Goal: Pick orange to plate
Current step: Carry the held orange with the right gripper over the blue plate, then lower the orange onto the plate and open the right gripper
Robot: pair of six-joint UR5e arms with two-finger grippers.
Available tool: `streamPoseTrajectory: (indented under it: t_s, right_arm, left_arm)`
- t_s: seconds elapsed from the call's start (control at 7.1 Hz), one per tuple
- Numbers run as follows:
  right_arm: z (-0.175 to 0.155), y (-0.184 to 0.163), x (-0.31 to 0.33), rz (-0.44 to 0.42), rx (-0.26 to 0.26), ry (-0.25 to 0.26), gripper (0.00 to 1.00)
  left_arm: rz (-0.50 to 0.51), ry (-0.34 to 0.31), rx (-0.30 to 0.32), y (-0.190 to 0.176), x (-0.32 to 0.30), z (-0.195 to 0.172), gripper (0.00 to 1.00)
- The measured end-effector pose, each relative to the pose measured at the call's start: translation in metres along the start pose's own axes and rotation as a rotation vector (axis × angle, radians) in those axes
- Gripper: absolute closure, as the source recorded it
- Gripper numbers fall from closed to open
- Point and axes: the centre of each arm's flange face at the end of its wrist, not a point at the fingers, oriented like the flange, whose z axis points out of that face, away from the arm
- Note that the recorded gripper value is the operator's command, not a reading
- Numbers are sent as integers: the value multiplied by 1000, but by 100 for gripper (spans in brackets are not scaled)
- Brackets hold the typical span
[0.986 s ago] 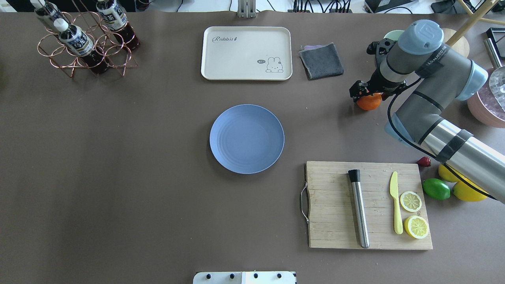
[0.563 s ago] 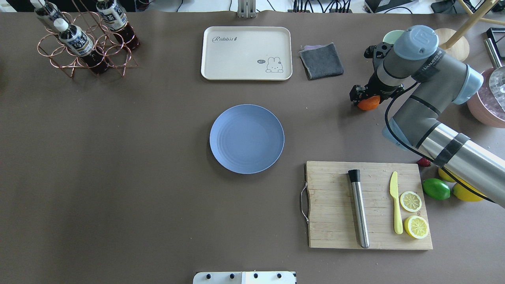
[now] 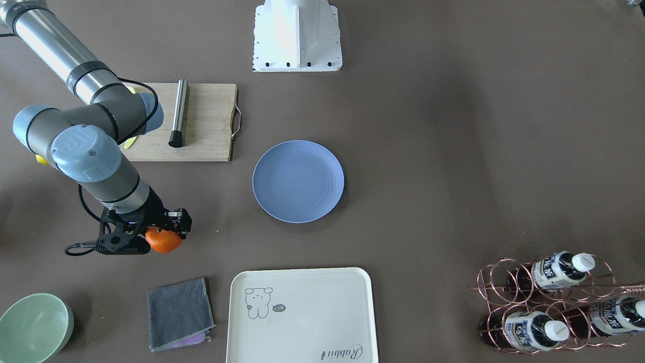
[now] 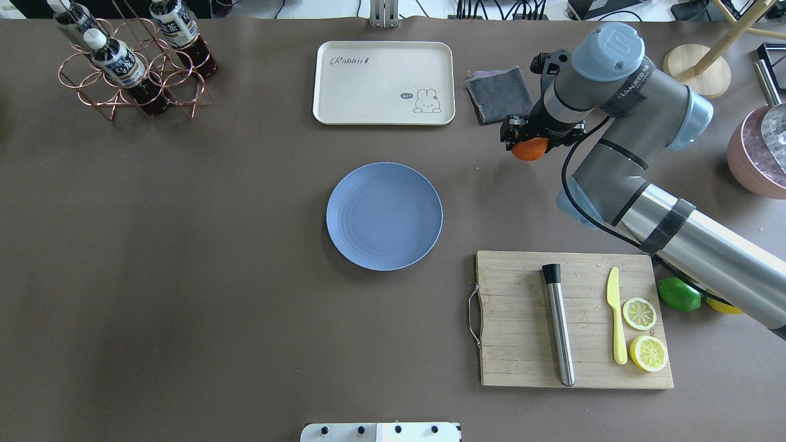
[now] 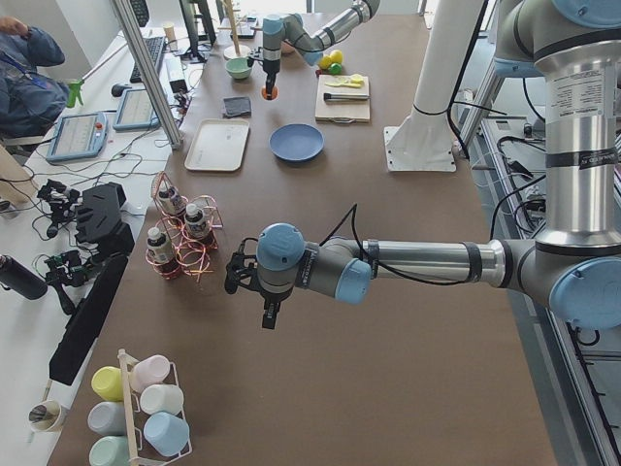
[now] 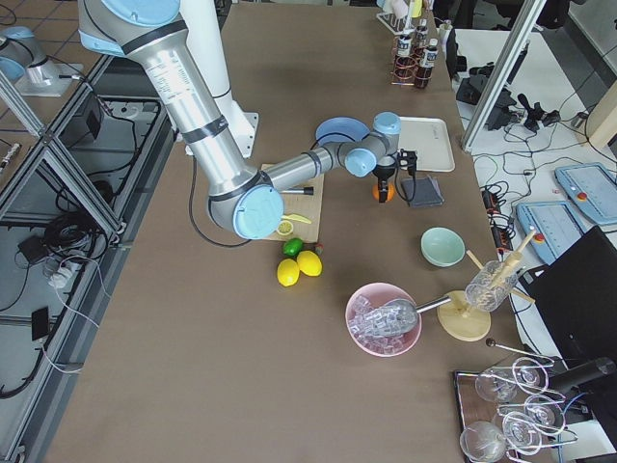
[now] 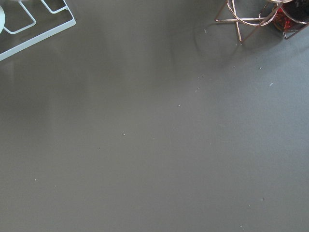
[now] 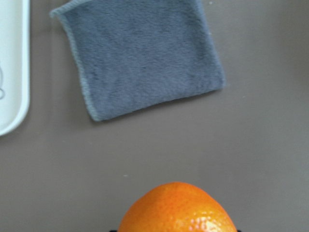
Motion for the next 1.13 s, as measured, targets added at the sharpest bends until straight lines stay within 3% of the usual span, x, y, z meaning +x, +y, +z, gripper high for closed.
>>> streamPoseTrajectory:
  t_s: [0.28, 0.42, 0.7, 0.99, 1.13]
  right_arm:
    - [-5, 54, -124, 142, 7, 4, 100]
    - [-4, 88, -172, 156, 11, 26, 100]
    - [11, 144, -217, 159, 20, 56, 100]
    - [25, 168, -228, 147, 32, 77, 100]
    - [30, 173, -229, 143, 38, 86, 34]
  left_arm:
    - [0, 1, -1, 0, 0, 0, 0]
    - [0, 1, 0, 0, 0, 0, 0]
    - [-1, 2, -1, 2, 0, 0, 0]
    - [-2, 3, -2, 4, 0, 0, 0]
    - [-4, 2, -2, 5, -1, 0, 0]
